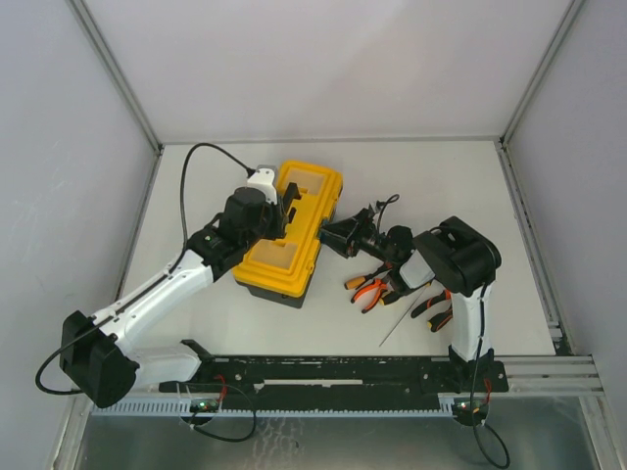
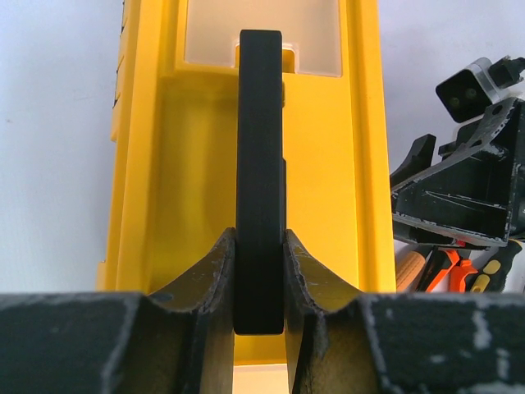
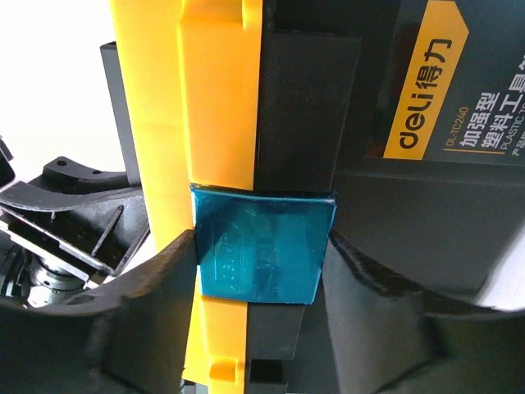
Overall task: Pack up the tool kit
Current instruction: Open the toolbox at the center of the board.
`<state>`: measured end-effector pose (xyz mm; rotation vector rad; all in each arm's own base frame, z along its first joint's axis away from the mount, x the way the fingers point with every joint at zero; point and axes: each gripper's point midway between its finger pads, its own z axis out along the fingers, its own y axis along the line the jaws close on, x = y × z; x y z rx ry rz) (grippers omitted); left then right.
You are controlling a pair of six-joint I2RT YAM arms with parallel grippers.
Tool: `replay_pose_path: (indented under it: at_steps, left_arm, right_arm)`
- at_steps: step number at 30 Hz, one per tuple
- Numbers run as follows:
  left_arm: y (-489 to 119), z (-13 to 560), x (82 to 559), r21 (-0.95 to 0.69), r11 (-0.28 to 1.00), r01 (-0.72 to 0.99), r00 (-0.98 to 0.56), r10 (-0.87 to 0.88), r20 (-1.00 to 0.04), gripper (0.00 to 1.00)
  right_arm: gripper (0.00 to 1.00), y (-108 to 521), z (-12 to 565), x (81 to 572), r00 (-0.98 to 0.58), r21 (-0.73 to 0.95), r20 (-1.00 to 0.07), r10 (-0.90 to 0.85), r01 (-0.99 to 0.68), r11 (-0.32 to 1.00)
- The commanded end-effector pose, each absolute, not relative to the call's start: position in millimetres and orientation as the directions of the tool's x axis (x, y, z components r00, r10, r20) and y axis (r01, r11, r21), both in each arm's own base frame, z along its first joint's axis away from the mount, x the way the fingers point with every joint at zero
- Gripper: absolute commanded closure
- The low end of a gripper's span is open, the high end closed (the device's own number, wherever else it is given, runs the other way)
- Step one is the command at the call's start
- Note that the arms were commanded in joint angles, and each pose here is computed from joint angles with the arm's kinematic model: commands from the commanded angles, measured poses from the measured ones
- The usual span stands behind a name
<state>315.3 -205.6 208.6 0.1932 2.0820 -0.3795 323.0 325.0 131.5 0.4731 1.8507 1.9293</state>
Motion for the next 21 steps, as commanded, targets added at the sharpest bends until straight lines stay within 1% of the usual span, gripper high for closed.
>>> replay_pose_path:
  at_steps: [1,3,4,5,9,11,14,16,21]
  left_arm:
    - [-234.9,178.6,290.3,-0.301,0.883,0.361,-0.628,-0.009,-0.778,1.0]
    - [-234.9,178.8,290.4,-0.299,0.882,0.363,-0.627,-0.006,-0.779,1.0]
    - [-234.9,178.5,290.5,-0.298,0.883,0.363,-0.627,-0.005,-0.779,1.0]
    - [-235.5,178.3,290.4,-0.3,0.882,0.365,-0.628,-0.004,-0.778,1.0]
    - [-237.9,177.2,290.2,-0.304,0.877,0.373,-0.632,0.0,-0.775,1.0]
    - [-238.7,176.8,290.4,-0.304,0.876,0.375,-0.634,0.003,-0.773,1.0]
    - [-239.3,176.6,291.1,-0.301,0.877,0.376,-0.637,0.009,-0.771,1.0]
    - [-238.7,174.9,291.6,-0.294,0.88,0.374,-0.64,0.016,-0.769,1.0]
    - [-236.2,172.8,293.7,-0.276,0.89,0.362,-0.642,0.024,-0.767,1.0]
  right_arm:
    - [0.51,346.8,150.0,311.3,-0.877,0.987,-0.103,0.47,-0.148,-0.059]
    - [0.62,344.8,150.4,312.4,-0.876,0.987,-0.107,0.47,-0.151,-0.058]
    - [0.7,343.9,149.8,313.0,-0.877,0.987,-0.106,0.47,-0.149,-0.057]
    - [0.75,343.0,149.6,313.7,-0.876,0.987,-0.106,0.471,-0.149,-0.056]
    - [0.85,343.8,156.3,311.1,-0.876,0.982,-0.136,0.463,-0.182,-0.056]
    - [0.93,344.3,158.4,310.0,-0.874,0.98,-0.145,0.463,-0.19,-0.051]
    - [0.97,344.1,151.0,310.8,-0.87,0.985,-0.155,0.468,-0.172,0.005]
    - [1.0,343.5,148.8,311.1,-0.862,0.983,-0.18,0.474,-0.177,0.05]
    - [1.0,341.3,157.0,310.5,-0.843,0.971,-0.238,0.483,-0.209,0.114]
